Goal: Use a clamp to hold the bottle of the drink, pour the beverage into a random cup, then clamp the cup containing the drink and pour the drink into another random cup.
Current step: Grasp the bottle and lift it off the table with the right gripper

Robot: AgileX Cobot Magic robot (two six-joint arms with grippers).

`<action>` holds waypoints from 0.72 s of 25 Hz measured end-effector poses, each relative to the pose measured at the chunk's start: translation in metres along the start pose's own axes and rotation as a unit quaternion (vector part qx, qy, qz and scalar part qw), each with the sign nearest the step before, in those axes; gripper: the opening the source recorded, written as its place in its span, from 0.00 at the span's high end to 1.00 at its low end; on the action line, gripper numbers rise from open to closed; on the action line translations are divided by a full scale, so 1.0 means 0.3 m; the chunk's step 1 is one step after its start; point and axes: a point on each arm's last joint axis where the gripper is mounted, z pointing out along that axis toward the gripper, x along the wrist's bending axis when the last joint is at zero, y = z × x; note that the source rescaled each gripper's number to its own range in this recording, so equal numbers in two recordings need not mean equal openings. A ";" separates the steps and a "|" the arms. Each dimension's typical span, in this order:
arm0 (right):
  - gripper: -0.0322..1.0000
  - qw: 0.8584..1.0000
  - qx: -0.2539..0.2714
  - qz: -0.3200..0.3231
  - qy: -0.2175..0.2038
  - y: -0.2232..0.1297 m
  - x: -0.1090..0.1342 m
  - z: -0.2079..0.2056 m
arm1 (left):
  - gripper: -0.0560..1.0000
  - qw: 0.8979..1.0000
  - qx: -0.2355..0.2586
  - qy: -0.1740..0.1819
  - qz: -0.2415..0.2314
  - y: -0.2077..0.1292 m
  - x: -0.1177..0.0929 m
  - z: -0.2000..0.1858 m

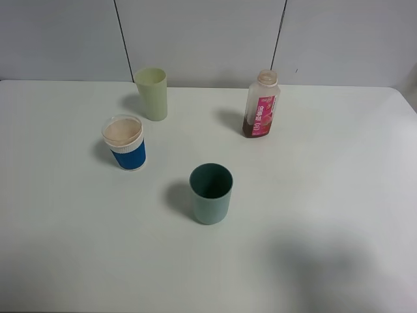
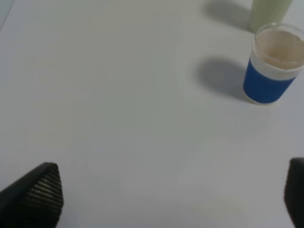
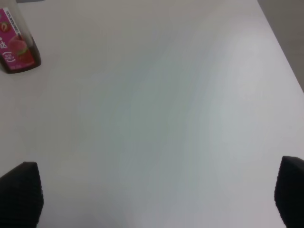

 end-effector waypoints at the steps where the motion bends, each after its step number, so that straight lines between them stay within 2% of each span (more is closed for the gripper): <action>1: 0.00 1.000 0.000 0.000 0.000 0.000 0.000 0.000 | 0.21 1.000 0.000 0.000 0.000 0.000 0.000 0.000; 18: 0.00 1.000 -0.001 -0.012 0.010 0.001 0.006 0.000 | 0.21 1.000 0.000 0.000 0.000 0.000 0.000 0.000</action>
